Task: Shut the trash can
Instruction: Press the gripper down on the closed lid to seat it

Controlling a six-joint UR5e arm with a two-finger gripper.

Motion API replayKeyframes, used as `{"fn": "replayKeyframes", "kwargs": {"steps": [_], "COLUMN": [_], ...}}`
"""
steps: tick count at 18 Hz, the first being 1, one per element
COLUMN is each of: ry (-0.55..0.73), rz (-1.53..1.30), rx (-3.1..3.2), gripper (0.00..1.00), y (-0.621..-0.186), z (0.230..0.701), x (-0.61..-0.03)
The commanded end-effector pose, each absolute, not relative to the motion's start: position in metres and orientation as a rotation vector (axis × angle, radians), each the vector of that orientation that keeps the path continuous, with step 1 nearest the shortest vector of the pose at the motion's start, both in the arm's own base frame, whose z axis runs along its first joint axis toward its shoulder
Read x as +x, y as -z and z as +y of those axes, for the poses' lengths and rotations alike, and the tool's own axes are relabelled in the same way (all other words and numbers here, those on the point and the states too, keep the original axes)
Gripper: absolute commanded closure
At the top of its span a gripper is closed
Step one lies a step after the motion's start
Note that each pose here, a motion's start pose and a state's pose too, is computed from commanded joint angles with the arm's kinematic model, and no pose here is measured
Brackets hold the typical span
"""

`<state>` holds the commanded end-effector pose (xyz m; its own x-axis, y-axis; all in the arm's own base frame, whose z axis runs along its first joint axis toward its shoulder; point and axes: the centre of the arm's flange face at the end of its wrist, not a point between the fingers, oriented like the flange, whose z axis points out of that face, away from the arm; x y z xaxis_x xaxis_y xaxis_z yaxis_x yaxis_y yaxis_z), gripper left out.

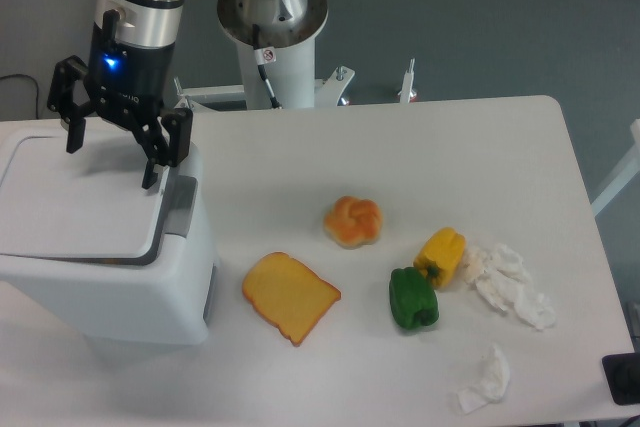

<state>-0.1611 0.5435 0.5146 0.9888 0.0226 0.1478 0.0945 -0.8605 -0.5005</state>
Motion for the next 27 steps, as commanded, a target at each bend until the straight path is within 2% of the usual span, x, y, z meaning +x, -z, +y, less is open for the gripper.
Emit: {"fn": "replayKeyframes", "kwargs": {"steps": [27], "ry": [0.22], "rz": [-0.179], "rx": [-2.605], "gripper": [0.0], "y": [-0.506], "z": [0.561], "x": [-0.172]}}
